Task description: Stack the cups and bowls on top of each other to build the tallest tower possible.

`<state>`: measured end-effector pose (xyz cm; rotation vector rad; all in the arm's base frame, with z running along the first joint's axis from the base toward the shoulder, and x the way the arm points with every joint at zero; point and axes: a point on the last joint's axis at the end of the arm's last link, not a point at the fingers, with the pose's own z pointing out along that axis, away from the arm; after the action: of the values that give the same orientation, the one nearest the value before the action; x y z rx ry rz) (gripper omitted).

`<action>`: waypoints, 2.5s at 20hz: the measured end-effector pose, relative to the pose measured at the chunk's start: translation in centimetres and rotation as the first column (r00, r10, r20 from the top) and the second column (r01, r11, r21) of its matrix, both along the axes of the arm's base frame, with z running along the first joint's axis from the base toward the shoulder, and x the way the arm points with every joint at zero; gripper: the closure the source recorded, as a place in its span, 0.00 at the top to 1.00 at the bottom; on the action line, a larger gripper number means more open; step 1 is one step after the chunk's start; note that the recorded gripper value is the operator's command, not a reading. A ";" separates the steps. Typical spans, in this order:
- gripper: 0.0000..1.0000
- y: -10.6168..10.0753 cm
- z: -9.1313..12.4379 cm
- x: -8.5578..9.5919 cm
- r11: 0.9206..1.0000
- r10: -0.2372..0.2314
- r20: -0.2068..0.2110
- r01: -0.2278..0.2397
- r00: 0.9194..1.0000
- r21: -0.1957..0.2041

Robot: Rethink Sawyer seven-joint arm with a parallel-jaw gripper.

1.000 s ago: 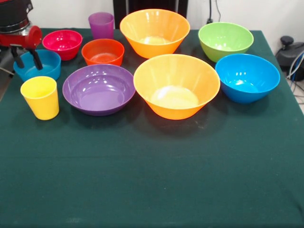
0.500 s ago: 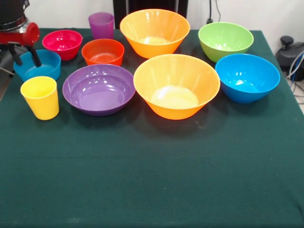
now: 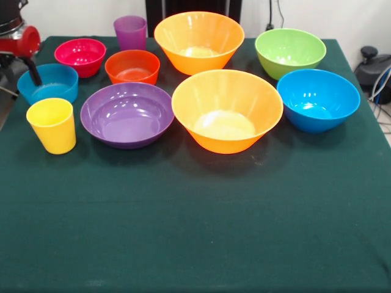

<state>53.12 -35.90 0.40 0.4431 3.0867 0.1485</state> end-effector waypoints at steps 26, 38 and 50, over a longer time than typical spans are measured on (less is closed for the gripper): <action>1.00 -3.5 -2.3 1.3 0.996 0.084 0.027 -0.085 0.996 0.012; 1.00 -4.8 -0.5 -0.1 0.995 0.099 0.006 -0.099 0.995 -0.001; 1.00 -6.4 2.4 -3.1 0.995 0.090 -0.010 -0.090 0.996 -0.030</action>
<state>50.06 -42.32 2.75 0.3045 3.1142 0.1017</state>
